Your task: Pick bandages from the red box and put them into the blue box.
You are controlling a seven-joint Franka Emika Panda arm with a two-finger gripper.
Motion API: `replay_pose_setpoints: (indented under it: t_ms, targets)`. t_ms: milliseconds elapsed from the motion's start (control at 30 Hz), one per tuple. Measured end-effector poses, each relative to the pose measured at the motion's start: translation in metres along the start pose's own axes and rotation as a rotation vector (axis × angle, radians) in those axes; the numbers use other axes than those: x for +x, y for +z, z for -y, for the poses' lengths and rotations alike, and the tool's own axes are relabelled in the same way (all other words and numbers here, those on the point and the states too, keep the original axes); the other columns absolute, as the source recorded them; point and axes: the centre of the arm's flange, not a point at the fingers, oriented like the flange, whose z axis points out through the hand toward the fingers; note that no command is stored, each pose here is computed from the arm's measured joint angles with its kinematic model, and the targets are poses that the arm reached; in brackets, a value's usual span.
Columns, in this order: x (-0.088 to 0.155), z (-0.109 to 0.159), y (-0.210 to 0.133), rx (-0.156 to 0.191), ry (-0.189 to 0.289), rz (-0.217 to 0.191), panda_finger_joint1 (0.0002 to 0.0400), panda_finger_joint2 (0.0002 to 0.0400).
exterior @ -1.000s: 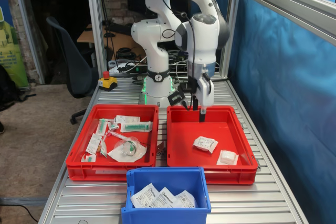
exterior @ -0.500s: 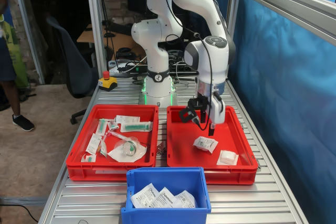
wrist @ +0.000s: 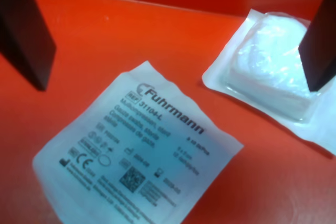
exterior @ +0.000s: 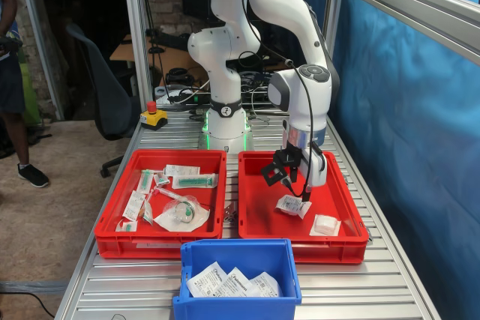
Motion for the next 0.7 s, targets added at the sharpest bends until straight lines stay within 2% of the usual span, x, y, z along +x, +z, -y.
replay_pose_setpoints:
  t_ms: [433,700]
  targets:
    - [0.0,-0.001,0.013,-0.006,0.003,-0.003,0.04,0.04]
    - [0.002,-0.003,0.027,-0.02,0.005,-0.021,0.04,0.04]
